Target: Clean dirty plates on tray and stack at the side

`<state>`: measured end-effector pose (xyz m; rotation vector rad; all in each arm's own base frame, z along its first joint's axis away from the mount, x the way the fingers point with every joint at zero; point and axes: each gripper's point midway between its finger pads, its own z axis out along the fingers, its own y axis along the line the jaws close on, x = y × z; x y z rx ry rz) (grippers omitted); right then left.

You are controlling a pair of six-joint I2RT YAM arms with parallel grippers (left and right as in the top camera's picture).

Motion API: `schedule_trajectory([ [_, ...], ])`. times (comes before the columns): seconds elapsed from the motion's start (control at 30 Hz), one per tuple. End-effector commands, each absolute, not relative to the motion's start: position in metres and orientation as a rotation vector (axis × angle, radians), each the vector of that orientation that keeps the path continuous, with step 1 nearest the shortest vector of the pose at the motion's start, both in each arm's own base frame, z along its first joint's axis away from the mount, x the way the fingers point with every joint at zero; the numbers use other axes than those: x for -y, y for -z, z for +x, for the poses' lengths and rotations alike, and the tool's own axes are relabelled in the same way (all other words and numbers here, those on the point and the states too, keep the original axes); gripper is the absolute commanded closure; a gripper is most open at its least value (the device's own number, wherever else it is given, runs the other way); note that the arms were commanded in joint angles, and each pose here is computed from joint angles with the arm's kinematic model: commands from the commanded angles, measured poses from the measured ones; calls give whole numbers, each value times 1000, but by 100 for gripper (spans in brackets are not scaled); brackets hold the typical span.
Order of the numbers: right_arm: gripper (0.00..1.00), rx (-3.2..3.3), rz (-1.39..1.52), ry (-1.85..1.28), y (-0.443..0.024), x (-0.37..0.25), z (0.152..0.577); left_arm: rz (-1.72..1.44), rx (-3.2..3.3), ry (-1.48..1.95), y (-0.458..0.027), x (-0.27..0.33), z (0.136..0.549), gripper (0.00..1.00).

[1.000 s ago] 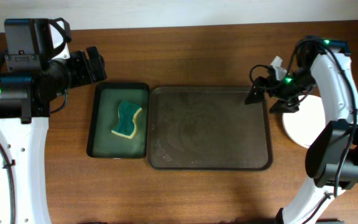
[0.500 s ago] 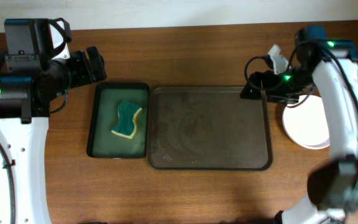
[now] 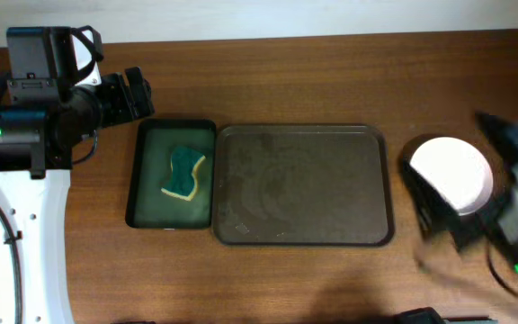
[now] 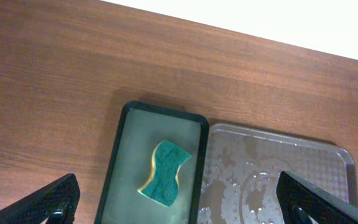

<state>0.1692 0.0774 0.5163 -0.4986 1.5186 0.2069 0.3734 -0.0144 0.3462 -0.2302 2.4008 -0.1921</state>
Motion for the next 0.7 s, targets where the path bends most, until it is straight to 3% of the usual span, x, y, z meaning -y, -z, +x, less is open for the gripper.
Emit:
schedule_trajectory([
  [0.0, 2, -1418, -509, -113, -489, -65, 132, -216, -2395, 175, -348, 12, 371, 1],
  [0.17, 2, -1329, -440, -31, -425, -53, 120, -216, -2395, 175, -348, 12, 371, 1],
  [0.33, 2, -1337, -412, 2, -355, -50, 162, -216, -2395, 175, -348, 12, 371, 1],
  [0.67, 2, -1245, -358, 37, -282, -45, 218, -216, -2395, 175, -348, 12, 371, 1],
])
